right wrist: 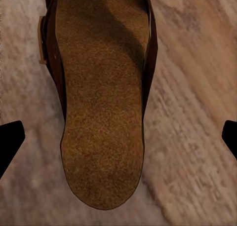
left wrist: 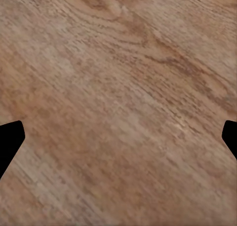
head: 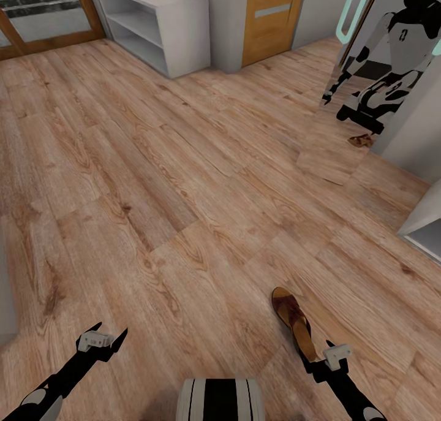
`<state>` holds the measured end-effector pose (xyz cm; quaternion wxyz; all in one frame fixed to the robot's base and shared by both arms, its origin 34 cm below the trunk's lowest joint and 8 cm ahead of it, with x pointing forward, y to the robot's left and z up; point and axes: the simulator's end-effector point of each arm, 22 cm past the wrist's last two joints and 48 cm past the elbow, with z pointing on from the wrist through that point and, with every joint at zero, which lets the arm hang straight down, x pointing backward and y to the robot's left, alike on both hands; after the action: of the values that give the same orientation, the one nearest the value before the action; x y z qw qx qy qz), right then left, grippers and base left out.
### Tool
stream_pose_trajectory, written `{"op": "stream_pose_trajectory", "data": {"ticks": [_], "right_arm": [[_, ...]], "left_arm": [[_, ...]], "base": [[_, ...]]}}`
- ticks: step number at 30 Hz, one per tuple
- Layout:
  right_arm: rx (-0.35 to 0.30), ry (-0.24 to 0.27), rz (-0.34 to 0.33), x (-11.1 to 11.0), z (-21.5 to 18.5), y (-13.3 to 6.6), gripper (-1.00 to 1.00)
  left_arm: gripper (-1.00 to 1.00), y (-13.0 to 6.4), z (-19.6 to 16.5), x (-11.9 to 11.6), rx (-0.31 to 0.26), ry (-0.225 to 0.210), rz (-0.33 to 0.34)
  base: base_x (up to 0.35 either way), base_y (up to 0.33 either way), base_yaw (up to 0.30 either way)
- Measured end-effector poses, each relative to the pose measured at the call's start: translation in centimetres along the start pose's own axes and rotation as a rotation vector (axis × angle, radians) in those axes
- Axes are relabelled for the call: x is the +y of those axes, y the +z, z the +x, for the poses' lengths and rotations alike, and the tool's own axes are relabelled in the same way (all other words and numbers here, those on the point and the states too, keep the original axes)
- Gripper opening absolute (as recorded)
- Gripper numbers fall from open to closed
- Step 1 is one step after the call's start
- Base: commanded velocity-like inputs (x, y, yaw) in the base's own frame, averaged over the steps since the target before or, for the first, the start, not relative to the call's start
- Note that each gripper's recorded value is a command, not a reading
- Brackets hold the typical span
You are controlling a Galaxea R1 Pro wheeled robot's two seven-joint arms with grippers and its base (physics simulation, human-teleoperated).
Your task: Pick up the two gym shoes and the two sandals from the corridor floor and place them onto the hallstand (shoe rack) in the corridor, making sure they are on the rack and not on the floor. Arrange them so the two gym shoes are next to each other and the two sandals are next to each other.
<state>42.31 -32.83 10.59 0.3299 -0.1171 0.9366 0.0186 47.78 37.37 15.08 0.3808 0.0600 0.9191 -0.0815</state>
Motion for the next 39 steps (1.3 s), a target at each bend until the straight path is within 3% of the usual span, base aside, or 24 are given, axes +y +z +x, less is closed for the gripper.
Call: {"op": "stream_pose_trajectory", "data": {"ticks": [39], "right_arm": [[0.024, 0.000, -0.014, 0.7, 1.2, 0.2, 1.00]], "left_arm": [[1.00, 0.1, 1.3, -0.1, 0.024, -0.004, 0.002]], "base": [[0.000, 0.000, 0.000]]}}
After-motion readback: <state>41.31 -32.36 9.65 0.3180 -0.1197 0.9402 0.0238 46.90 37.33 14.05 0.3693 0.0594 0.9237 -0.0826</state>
